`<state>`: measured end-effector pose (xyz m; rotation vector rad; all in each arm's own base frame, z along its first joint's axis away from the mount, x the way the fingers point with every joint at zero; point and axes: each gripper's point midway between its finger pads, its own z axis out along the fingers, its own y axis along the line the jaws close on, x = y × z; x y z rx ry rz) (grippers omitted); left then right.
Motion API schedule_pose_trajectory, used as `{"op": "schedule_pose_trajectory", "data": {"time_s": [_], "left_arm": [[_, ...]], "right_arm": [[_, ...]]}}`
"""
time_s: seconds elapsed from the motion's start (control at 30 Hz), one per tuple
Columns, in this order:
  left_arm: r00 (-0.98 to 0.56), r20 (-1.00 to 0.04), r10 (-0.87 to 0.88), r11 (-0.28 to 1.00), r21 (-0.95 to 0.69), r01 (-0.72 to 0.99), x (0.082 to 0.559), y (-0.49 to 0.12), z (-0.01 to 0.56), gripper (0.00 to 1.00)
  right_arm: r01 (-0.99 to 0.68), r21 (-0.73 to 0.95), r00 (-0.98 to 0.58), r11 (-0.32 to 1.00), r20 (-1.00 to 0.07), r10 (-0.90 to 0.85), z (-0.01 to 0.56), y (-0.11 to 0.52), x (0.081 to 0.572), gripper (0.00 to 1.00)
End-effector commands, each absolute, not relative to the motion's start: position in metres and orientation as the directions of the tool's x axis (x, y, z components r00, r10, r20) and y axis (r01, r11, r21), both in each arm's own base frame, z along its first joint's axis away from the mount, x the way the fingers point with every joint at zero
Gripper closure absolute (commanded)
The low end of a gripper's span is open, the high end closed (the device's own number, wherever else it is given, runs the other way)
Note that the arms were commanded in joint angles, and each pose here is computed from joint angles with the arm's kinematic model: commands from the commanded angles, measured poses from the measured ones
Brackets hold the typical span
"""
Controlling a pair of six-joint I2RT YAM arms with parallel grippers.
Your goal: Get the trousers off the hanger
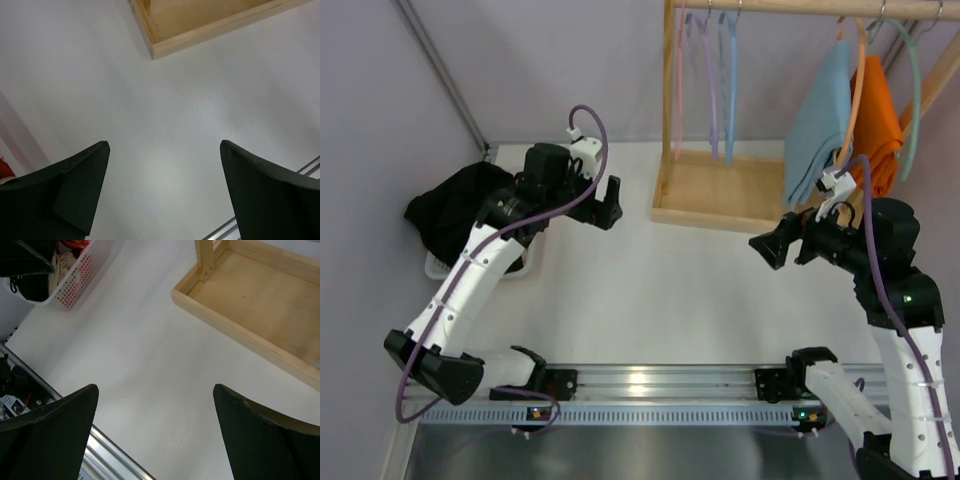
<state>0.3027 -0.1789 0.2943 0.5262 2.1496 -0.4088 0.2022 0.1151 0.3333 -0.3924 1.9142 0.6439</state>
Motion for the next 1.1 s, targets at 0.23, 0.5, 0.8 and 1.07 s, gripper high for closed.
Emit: {"op": "schedule_pose_trajectory", "data": {"time_s": [0.23,0.5,0.8,1.07], "left_arm": [[-0.442,-0.896,0.036,0.837,-0.215,0.503,0.343,-0.164,0.382,0.02],[-0.412,-0.911,0.015,0.875,-0.187,0.446,0.351,-0.152,0.393,0.02],[-0.378,-0.925,0.018,0.846,-0.187,0.499,0.328,-0.154,0.403,0.02],[-0.367,-0.930,0.015,0.864,-0.173,0.473,0.321,-0.145,0.401,0.02]], "right_arm": [[-0.537,0.259,-0.317,0.803,-0.944,0.092,0.383,0.110,0.197,0.01],[-0.448,0.246,-0.124,0.859,-0.969,0.213,0.474,0.083,0.215,0.01],[-0.343,0.234,0.016,0.910,-0.967,0.255,0.557,0.045,0.258,0.01],[-0.292,0.333,-0.033,0.896,-0.940,0.339,0.563,0.005,0.320,0.01]]}}
